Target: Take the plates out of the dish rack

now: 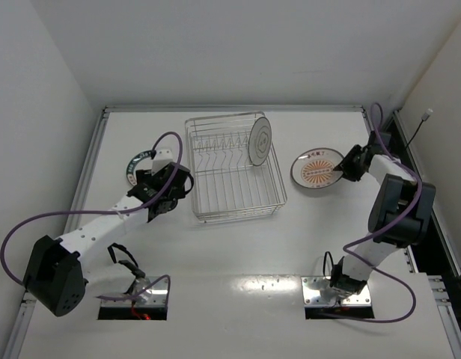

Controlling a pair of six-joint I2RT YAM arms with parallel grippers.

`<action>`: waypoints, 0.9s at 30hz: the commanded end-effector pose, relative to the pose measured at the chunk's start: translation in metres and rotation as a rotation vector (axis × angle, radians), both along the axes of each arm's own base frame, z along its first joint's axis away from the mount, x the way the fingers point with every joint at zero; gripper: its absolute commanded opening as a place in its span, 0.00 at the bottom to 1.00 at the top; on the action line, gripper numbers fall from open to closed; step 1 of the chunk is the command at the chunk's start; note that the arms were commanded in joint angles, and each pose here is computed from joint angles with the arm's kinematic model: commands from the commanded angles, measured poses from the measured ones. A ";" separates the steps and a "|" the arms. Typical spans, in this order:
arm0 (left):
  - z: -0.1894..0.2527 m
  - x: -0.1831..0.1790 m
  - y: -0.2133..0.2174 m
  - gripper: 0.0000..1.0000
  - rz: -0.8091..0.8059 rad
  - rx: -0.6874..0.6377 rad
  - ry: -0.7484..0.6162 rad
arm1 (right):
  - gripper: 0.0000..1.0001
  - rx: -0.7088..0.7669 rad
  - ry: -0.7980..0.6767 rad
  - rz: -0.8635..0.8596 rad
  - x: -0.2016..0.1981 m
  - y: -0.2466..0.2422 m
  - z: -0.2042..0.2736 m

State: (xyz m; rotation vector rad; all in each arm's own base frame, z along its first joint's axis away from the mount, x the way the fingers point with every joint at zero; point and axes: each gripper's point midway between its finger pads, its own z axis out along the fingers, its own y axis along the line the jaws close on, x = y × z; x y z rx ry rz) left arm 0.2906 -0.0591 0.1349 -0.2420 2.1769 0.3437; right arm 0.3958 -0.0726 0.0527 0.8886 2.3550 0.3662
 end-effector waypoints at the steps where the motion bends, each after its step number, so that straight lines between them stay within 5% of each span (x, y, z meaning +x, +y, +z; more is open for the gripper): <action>1: 0.008 0.007 -0.004 0.81 0.015 -0.007 -0.031 | 0.31 -0.047 0.081 -0.032 -0.010 -0.015 -0.004; 5: 0.003 0.007 -0.004 0.82 0.010 0.010 -0.013 | 0.48 -0.069 0.115 -0.052 -0.012 -0.021 0.003; 14: 0.004 0.009 -0.005 0.82 0.010 0.010 -0.013 | 0.61 -0.160 -0.008 -0.074 0.006 -0.020 0.074; 19: 0.004 0.009 -0.005 0.82 0.010 0.010 -0.013 | 0.64 -0.084 -0.343 0.299 0.061 0.074 0.141; 27: 0.001 0.008 -0.003 0.82 0.015 0.026 -0.001 | 0.66 -0.185 -0.325 0.507 0.108 0.168 0.140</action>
